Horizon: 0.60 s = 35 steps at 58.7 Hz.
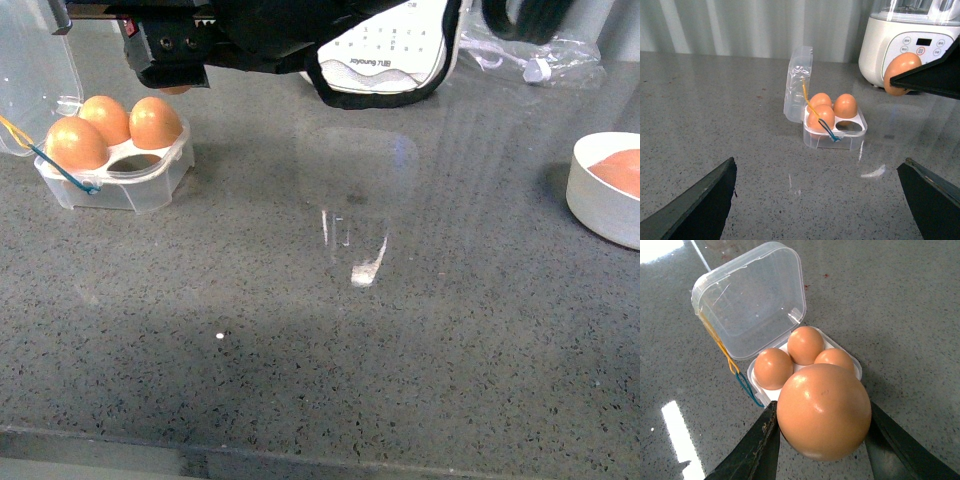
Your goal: Put egg into box
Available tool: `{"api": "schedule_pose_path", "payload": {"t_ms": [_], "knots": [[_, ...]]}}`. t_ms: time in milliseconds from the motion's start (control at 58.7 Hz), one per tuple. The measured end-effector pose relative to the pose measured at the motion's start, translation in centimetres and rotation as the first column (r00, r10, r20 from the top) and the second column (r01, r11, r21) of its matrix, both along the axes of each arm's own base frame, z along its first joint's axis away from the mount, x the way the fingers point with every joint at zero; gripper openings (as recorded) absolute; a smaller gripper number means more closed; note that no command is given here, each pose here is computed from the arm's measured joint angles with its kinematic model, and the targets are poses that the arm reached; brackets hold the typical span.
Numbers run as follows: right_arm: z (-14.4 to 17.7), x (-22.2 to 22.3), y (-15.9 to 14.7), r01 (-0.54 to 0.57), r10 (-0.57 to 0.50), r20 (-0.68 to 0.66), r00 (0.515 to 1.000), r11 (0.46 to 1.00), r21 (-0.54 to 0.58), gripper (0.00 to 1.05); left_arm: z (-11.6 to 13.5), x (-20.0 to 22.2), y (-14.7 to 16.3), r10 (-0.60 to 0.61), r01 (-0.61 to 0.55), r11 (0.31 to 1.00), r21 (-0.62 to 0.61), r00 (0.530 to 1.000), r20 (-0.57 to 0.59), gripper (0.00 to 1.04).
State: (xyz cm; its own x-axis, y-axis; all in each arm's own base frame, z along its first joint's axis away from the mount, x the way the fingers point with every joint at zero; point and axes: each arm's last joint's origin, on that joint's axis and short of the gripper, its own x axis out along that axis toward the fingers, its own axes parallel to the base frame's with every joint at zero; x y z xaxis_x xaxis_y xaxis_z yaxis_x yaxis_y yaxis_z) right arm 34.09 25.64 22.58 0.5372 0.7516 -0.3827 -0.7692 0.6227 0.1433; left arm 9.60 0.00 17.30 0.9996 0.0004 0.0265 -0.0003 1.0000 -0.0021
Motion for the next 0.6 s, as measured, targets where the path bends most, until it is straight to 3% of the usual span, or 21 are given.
{"api": "schedule_pose_path", "payload": {"t_ms": [596], "knots": [[-2.1,0.9,3.6,-0.075,0.072,-0.065,0.995,0.997,-0.035,0.41,0.0,0.0,0.0,0.000,0.000,1.000,0.000,1.000,0.000,0.98]]}}
